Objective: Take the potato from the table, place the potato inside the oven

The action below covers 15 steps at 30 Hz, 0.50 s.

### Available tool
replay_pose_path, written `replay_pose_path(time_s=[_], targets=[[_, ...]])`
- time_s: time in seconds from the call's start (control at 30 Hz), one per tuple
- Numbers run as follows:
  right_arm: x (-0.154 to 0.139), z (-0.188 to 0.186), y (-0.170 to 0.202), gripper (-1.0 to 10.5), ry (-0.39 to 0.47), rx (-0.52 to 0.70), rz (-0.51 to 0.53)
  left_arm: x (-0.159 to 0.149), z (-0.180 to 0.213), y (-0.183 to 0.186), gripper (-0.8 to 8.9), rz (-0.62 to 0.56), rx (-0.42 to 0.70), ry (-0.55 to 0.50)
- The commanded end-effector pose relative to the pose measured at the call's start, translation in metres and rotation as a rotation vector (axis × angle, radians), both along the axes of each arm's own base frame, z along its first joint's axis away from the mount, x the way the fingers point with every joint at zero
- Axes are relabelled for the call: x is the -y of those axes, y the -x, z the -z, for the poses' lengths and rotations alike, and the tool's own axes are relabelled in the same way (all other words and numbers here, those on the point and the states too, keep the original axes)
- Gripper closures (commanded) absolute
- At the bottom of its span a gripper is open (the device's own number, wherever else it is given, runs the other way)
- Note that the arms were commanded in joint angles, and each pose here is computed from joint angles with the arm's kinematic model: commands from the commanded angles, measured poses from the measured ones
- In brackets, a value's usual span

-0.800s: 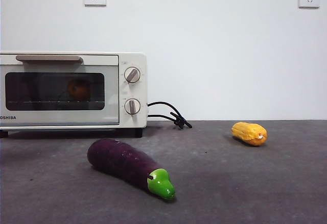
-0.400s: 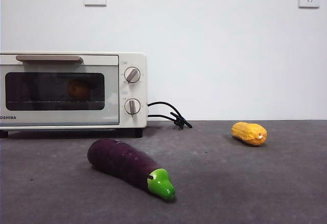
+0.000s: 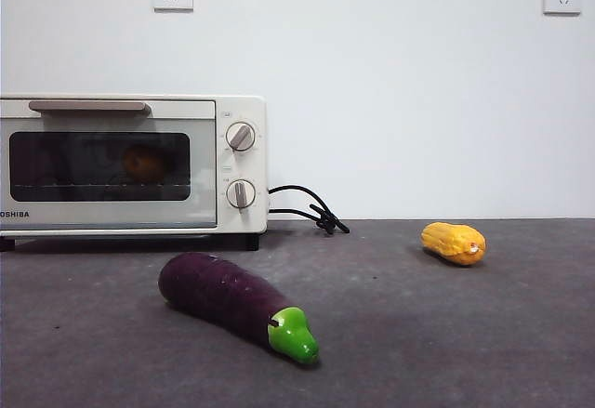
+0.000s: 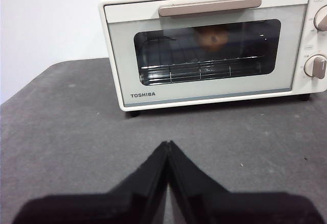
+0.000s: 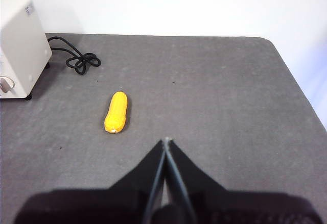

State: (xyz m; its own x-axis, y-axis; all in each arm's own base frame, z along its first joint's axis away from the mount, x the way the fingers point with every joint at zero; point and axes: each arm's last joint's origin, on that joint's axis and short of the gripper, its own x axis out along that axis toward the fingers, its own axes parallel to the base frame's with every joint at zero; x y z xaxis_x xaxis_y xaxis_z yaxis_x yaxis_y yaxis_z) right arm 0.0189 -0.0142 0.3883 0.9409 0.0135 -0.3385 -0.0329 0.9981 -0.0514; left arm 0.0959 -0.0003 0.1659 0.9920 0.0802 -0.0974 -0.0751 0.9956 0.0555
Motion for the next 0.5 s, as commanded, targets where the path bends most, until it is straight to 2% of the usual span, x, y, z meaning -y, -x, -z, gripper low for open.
replay_pose_path(time_s=[0.03, 0.2, 0.5], targets=[[0.0009, 0.0027, 0.0004, 9.5, 0.01, -0.009, 0.007, 0.0011, 0.0135, -0.0006, 8.18, 0.048, -0.037, -0.003], [0.0009, 0.0027, 0.0004, 9.5, 0.01, -0.009, 0.007, 0.0004, 0.0167, -0.0002, 8.17, 0.084, -0.072, -0.029], [0.0009, 0.0027, 0.0004, 9.5, 0.01, -0.009, 0.007, -0.0017, 0.0171, -0.0002, 8.17, 0.075, -0.074, -0.002]])
